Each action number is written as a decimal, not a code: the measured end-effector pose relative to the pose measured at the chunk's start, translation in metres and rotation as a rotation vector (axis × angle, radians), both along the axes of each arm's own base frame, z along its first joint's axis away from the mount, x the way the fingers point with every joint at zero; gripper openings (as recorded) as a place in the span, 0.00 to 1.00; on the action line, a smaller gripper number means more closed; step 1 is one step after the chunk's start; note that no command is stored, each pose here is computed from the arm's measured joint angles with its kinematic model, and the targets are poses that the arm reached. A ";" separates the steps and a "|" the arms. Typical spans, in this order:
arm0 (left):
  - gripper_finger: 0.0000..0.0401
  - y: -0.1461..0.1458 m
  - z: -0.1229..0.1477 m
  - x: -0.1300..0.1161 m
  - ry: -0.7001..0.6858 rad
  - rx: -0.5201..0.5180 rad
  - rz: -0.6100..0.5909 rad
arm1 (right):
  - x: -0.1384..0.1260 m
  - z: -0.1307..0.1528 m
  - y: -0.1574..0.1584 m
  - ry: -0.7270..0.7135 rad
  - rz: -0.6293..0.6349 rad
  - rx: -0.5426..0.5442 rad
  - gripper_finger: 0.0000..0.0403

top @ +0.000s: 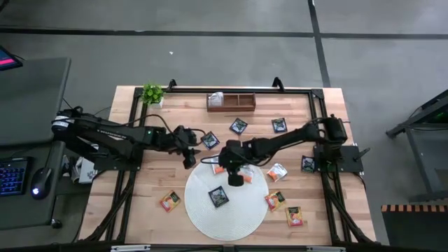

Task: Pick & Place Tea
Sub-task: Put the white tea bag into the left section of the wooden organizer

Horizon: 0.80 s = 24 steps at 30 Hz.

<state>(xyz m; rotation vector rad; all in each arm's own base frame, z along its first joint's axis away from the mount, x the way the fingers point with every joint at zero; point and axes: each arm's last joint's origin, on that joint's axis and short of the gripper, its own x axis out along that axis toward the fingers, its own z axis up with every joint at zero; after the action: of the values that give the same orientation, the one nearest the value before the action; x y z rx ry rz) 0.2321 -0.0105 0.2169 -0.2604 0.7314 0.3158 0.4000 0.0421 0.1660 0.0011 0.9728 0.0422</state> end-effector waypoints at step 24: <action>0.38 0.024 -0.001 -0.001 0.023 -0.025 0.066 | -0.001 -0.038 -0.001 0.053 -0.043 0.046 0.03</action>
<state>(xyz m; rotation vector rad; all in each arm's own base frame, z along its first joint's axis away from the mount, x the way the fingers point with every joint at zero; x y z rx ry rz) 0.2309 0.0134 0.2157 -0.3051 0.7504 0.3731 0.3985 0.0413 0.1281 0.0657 1.0244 0.0254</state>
